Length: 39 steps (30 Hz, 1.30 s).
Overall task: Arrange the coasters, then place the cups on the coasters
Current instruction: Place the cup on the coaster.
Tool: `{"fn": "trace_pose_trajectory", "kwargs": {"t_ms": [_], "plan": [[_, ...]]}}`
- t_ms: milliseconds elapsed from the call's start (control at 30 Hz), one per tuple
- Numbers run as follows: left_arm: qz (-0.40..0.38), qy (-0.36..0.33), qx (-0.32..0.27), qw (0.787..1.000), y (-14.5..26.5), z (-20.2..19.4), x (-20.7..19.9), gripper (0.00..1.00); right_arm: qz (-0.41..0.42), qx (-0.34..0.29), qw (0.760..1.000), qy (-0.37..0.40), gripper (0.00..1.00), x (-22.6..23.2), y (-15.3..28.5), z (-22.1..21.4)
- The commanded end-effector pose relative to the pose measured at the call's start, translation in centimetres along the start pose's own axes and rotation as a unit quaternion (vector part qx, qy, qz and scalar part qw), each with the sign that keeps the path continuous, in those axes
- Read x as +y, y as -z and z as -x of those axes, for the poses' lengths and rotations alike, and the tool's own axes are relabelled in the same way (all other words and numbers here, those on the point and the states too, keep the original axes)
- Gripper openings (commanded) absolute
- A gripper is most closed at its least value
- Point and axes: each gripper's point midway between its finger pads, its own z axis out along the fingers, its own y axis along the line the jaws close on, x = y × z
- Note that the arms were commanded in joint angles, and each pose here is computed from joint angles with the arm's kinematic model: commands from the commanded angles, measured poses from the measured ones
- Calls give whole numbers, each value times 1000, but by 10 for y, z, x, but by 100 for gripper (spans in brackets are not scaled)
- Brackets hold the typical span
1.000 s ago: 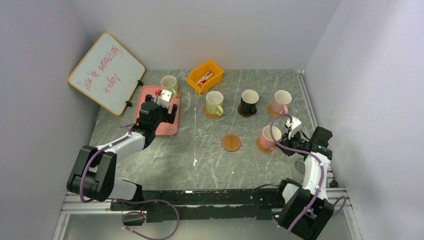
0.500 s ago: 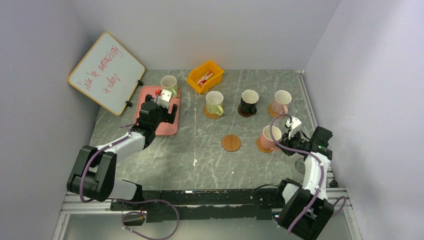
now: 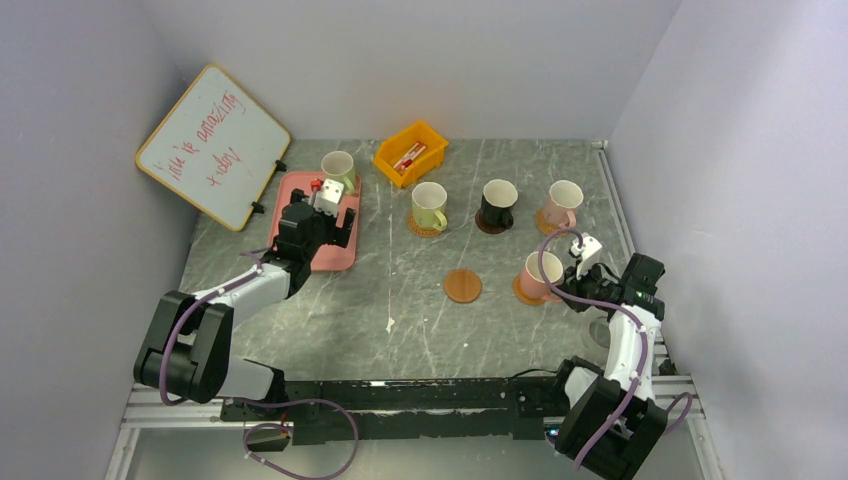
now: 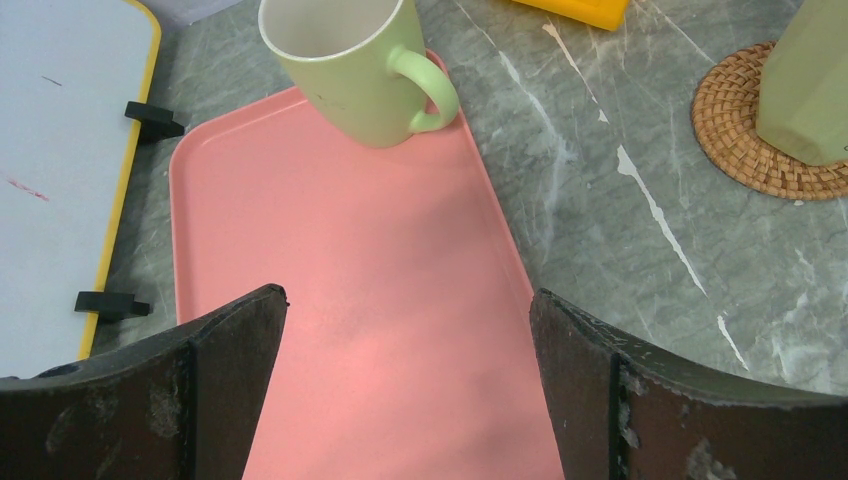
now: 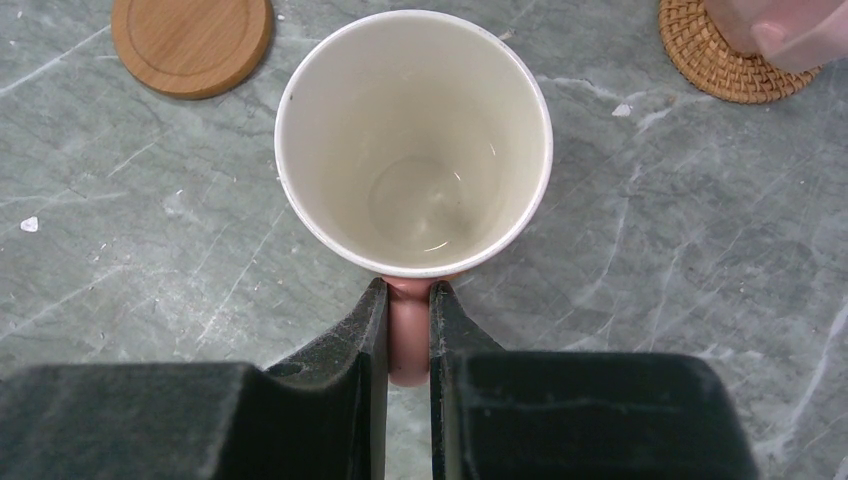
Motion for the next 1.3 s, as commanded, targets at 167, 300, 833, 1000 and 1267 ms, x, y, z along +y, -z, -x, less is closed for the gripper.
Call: {"fn": "trace_pose_trajectory", "kwargs": {"t_ms": [167,300,833,1000,1267], "plan": [[2,5,-36,999,-4,26,4,96,3,-42,998,45,18,-4,5,28],[1,5,-36,999,-4,26,4,96,7,-42,998,45,19,-2,5,27],[0,5,-36,999,-3,26,4,96,7,-43,998,50,25,-1,6,28],[-1,5,-35,999,-4,26,4,96,9,-42,998,51,25,1,7,27],[-1,6,-36,999,-4,26,4,96,8,-38,998,53,27,2,8,25]]}}
